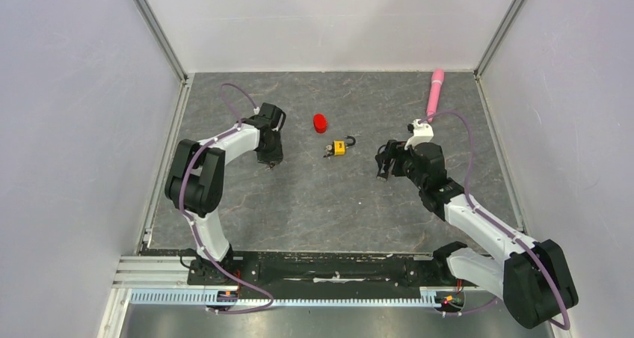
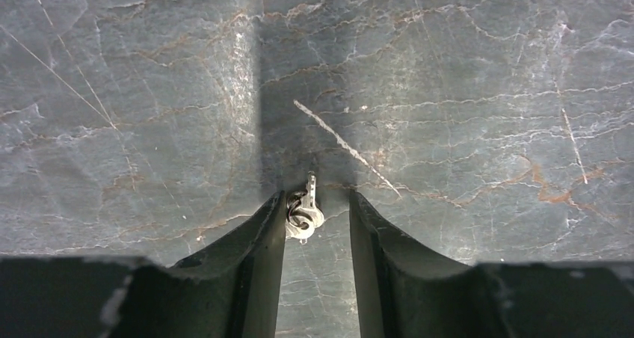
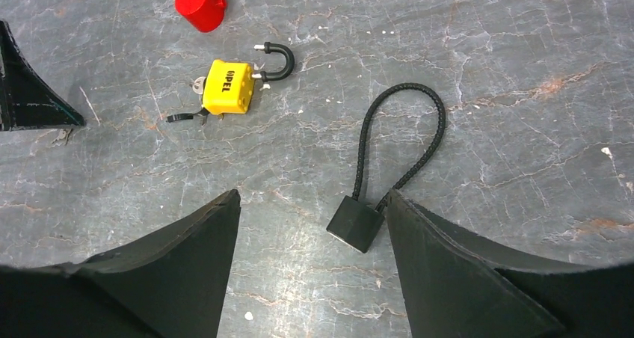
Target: Unlock with the key
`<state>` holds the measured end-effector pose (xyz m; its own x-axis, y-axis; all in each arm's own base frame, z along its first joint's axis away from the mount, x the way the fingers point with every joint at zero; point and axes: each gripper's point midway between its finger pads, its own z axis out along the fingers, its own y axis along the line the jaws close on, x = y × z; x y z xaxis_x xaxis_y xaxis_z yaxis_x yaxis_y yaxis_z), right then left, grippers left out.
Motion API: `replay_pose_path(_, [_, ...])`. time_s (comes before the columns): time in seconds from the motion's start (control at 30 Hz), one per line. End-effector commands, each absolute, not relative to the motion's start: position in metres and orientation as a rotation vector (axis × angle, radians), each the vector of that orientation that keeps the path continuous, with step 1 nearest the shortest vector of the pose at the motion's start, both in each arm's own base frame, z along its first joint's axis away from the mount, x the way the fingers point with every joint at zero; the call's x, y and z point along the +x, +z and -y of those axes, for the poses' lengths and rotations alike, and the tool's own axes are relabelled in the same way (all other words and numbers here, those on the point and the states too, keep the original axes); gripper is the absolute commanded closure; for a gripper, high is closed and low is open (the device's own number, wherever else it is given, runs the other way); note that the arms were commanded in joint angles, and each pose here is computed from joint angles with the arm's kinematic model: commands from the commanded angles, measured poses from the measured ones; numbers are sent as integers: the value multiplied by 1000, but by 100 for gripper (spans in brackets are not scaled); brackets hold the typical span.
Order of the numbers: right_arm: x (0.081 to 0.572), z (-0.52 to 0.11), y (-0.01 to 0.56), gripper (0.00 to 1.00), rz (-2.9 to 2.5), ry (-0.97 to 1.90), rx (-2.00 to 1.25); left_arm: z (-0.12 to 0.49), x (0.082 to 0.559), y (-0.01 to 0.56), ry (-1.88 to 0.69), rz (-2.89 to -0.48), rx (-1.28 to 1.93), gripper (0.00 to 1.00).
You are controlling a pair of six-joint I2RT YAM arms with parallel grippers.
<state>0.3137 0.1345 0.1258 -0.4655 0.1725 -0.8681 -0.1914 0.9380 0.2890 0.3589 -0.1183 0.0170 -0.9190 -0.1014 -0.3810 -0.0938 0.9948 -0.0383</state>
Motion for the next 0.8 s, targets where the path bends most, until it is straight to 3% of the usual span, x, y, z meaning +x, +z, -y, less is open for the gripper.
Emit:
replay_pose_path(0.0, [316, -134, 137, 25, -1958, 413, -17, 118, 362, 15, 6, -2760, -151, 59])
replay_pose_path(0.37, [310, -148, 148, 20, -1927, 483, -93, 132, 337, 19, -73, -2791, -101, 97])
replay_pose_path(0.77, [258, -210, 161, 13, -1735, 873, -378, 217, 282, 71, -624, -2639, 78, 98])
